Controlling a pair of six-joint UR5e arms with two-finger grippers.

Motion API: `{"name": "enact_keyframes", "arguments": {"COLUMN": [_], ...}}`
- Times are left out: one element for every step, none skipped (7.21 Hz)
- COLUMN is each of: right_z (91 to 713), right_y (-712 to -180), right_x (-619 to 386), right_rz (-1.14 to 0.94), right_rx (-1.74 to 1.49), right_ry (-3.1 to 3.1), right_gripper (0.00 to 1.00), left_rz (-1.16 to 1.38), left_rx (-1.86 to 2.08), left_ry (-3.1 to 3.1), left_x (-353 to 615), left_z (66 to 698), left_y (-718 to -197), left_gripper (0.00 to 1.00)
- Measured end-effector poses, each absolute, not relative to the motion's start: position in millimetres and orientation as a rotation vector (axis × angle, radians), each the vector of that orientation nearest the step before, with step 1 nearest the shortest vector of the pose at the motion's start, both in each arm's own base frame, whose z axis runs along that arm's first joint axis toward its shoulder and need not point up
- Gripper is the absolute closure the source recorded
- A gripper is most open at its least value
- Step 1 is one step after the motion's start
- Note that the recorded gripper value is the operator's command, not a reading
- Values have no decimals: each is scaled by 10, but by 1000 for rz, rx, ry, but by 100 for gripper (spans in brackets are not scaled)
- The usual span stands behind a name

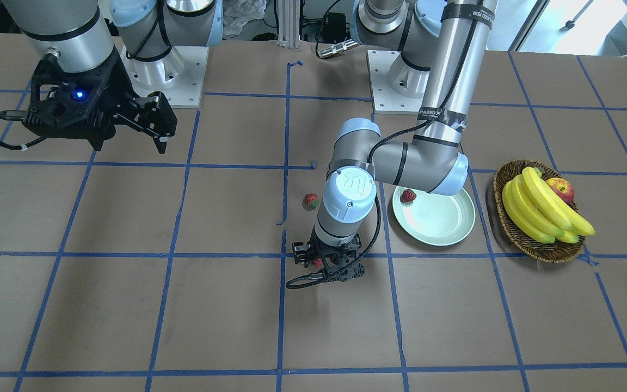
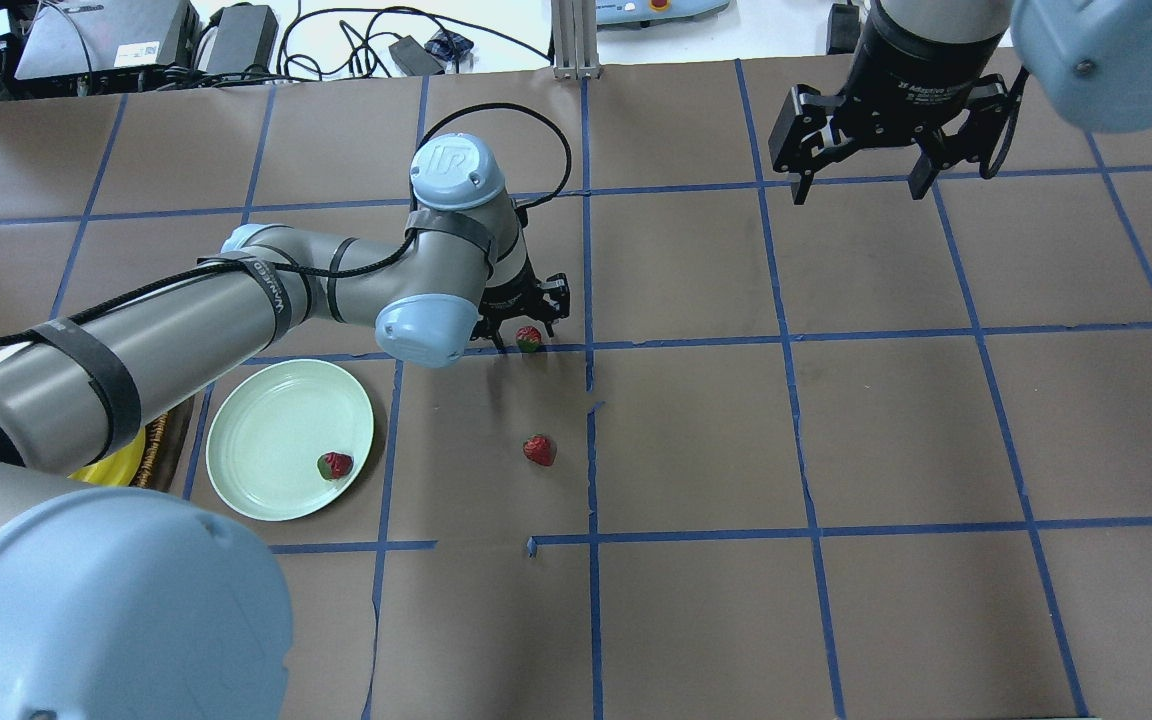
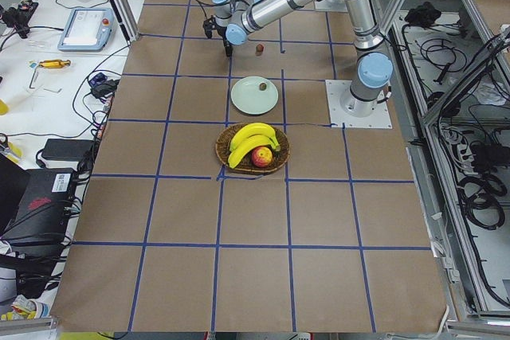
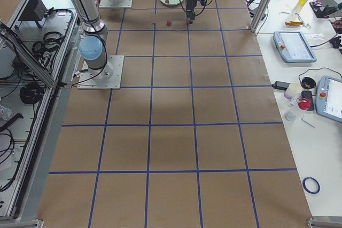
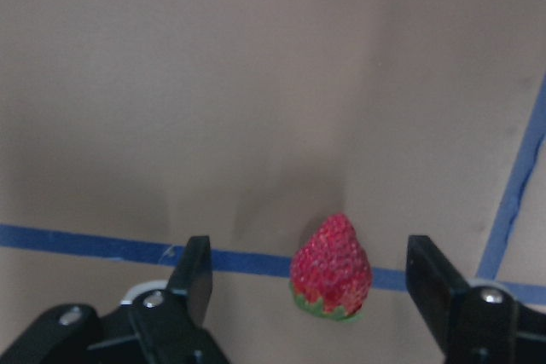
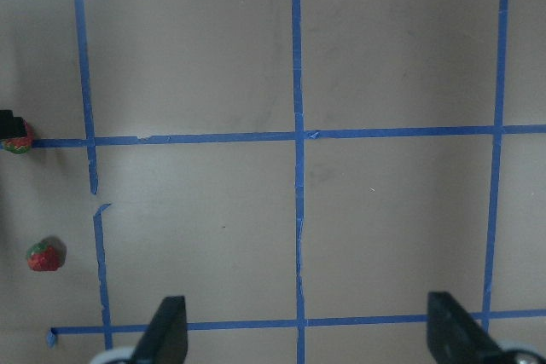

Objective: Collect all strawberries into plate
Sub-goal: 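Grasp the strawberry farthest from the robot with the left gripper, then carry the strawberry over the plate and release it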

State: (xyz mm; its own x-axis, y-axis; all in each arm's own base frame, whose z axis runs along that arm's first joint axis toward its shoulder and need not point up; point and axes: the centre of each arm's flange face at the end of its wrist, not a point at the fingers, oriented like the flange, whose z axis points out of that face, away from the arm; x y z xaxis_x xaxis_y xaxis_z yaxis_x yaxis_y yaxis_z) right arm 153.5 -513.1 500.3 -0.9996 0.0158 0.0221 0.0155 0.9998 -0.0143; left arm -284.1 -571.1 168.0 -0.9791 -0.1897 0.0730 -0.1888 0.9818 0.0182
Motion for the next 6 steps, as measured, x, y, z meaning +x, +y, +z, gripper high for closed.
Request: {"name": "enact_keyframes", "arguments": {"right_z": [5003,5003,5003,5003,5003,5003], "right_y": [-5131,-5131,-5131,-5131,-5131,-5131], "right_x": [1535,1535,1535,1535,1535,1535], "right_rz": [22,22,22,22,22,22], "right_rx": [-24,-24,-24,-24,-24,-24], "right_ry": [-3119,-3119,-3119,-3119,-3119,-3119], "right_gripper": [0,0,0,0,0,0], "left_rz": [-7,11,19,8,-30,-87], "left_rx": [270,236,201,156,107,49], "left_ry": [-3052,-3052,-3063,-3093,-3128,-3153], "left_x": [-2855,-2866,-2850,-2768,-2589,-2324], "left_z": [1702,1795,1928,2046,2134,2176], "left_y": [-5731,-5765,-5781,-5760,-5700,-5580], "left_gripper": [100,100,100,100,100,100]}}
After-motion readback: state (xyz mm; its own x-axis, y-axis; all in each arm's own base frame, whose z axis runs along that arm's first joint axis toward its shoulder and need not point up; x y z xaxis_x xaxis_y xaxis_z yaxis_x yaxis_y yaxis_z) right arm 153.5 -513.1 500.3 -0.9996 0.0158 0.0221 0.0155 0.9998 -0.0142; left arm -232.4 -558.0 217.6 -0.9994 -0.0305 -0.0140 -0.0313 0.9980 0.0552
